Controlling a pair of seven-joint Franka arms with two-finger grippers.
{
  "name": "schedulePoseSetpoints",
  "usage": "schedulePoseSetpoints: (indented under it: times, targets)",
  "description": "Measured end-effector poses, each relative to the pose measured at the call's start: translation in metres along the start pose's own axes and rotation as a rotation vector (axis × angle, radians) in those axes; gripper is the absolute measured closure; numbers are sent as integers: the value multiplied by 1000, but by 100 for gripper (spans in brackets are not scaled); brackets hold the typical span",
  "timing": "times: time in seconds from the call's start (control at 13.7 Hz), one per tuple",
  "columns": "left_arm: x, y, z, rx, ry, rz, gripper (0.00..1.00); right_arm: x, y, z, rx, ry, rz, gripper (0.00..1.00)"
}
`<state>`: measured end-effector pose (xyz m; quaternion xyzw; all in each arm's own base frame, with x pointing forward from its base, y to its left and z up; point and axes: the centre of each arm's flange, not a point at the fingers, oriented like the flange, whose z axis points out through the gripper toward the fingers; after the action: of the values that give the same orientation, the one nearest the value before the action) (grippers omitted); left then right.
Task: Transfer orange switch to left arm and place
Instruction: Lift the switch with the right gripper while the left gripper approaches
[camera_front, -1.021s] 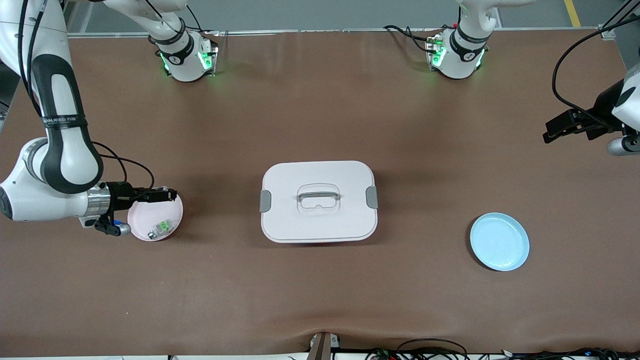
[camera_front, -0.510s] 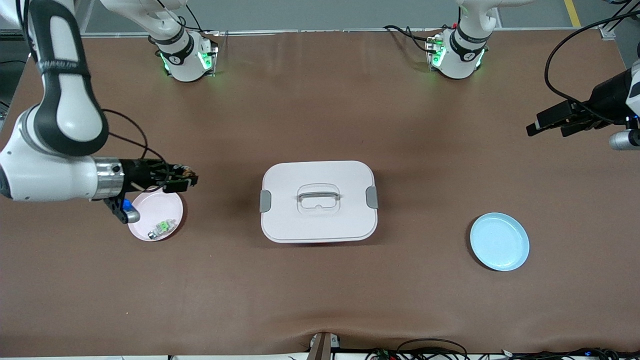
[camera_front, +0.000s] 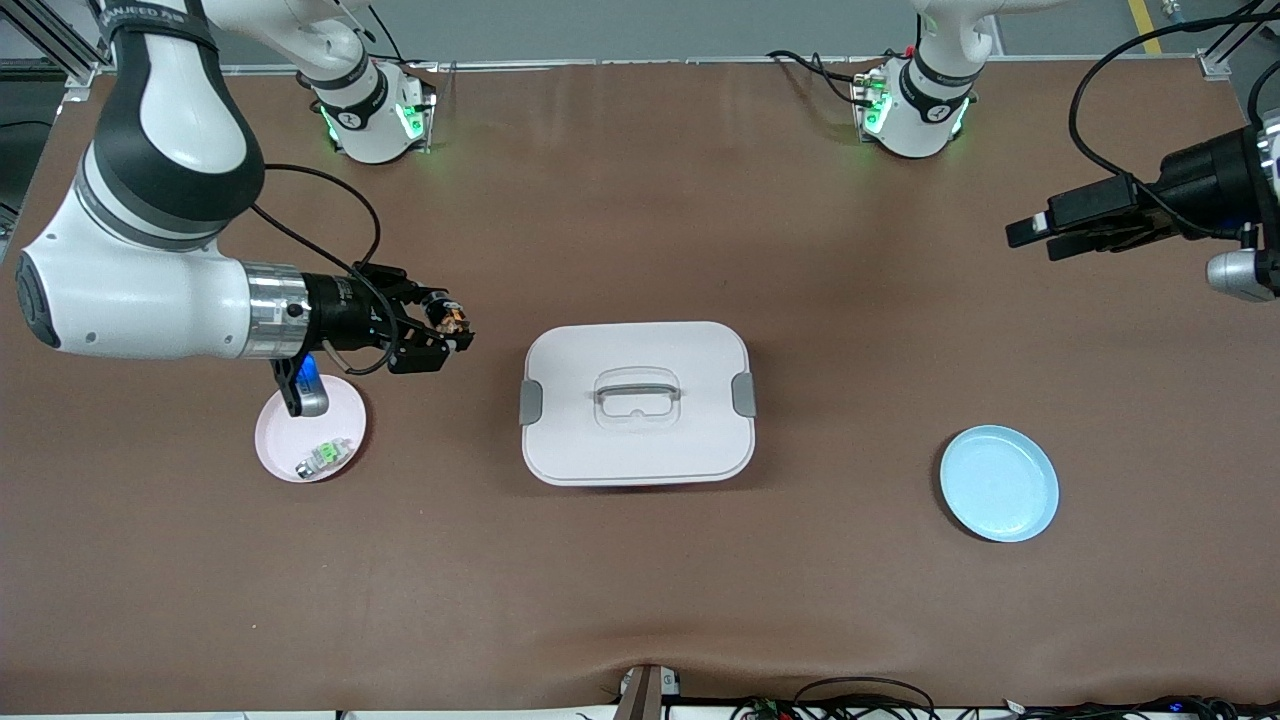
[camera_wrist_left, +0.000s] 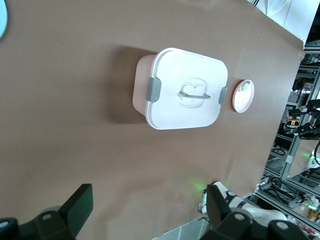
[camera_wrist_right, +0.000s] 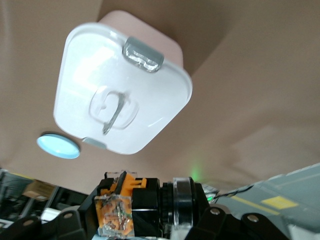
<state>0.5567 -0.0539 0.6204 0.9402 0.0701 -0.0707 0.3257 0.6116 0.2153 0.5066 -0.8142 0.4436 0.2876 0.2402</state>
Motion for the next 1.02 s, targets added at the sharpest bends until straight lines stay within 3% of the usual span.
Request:
schedulePoseSetpoints:
  times: [0.15,0.36,0.66,1.02]
  targets:
    - [2,7,12,-12,-12,-27,0,-28,-13,7,26,14,52,27]
    - [1,27,23,-59,-8,-48,0,-76,-36,13,114,38,146,27]
    - [0,73,47,-94,65,-69,0,-127,-60,30,197,38,247,27]
    - [-11,122,87,-123,118,-64,0,-141,-72,71,191,46,279,27]
